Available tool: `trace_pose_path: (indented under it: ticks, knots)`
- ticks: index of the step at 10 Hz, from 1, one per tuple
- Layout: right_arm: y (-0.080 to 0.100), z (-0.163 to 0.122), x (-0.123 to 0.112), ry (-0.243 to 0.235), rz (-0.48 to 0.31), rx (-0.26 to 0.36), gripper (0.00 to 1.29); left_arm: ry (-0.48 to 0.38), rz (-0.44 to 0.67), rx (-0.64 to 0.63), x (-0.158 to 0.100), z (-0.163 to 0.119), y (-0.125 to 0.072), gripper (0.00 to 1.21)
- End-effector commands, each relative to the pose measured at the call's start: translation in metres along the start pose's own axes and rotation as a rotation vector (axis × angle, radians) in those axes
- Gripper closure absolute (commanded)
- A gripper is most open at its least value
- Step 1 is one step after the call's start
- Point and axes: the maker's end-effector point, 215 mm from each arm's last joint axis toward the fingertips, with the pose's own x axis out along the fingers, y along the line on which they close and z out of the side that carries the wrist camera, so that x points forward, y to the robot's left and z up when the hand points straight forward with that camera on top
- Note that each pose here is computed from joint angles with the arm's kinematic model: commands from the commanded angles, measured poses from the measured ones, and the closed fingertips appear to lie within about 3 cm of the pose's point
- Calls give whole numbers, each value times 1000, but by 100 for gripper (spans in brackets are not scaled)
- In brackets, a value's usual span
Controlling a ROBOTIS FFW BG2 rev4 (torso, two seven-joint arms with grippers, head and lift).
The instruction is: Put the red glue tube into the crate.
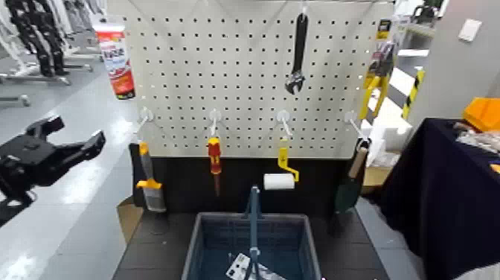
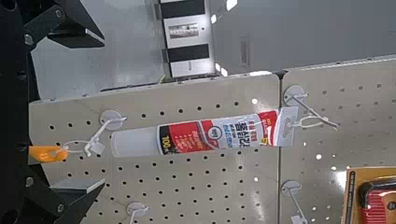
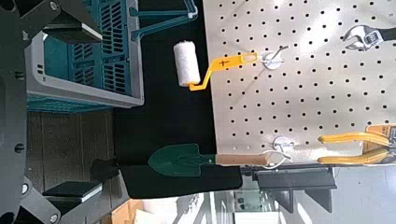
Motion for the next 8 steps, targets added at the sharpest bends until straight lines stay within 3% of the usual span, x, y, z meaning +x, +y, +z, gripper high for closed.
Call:
trace_pose_path:
  ticks: [1,8]
  knots:
    - [2,-1,2,2,6,6,18,-20,-66,-43,15,11,5,24]
    - [2,-4,5,2,13,18,18,4,-288,-81,53,34,-8,24]
